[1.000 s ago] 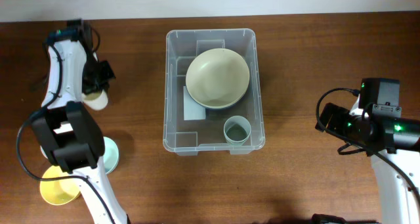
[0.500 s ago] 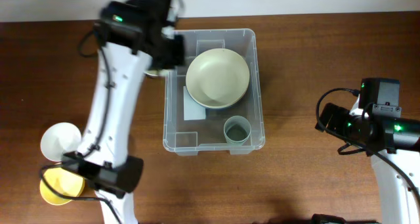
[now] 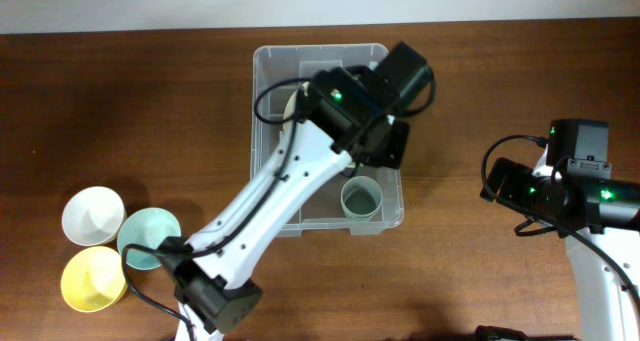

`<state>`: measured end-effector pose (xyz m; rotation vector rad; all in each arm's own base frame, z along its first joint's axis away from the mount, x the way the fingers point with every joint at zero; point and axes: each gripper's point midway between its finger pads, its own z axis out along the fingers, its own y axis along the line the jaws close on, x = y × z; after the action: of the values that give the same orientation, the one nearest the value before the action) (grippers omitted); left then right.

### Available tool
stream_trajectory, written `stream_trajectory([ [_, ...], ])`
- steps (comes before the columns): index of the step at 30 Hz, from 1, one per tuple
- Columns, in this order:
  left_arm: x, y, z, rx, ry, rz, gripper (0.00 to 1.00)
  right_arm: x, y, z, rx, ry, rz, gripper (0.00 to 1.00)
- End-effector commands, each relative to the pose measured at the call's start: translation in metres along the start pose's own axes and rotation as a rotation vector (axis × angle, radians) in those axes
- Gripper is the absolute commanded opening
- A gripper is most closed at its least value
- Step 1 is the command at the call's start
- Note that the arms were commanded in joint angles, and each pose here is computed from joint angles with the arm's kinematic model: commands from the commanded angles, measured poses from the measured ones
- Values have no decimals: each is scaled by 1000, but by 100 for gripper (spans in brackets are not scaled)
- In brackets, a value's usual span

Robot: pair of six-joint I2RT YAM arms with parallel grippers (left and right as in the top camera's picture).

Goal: Pack container
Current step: 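Carry the white cup into the container's front right and release it, then move the left gripper to the mint-green cup and grasp its rim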

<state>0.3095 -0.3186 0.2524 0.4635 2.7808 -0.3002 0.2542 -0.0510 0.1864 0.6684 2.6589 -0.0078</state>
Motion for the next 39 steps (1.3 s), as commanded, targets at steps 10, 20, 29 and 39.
stream_trajectory([
  [10,65,-3,99,-24,235,-25,1,2,-2,1,2,7,0,99],
  [20,31,17,61,-68,99,-6,77,2,-2,1,3,7,0,99],
  [29,18,232,-114,-372,-191,-509,87,1,-2,1,2,4,0,99],
  [39,110,364,-70,-491,82,-908,97,0,-1,1,1,0,1,98],
])
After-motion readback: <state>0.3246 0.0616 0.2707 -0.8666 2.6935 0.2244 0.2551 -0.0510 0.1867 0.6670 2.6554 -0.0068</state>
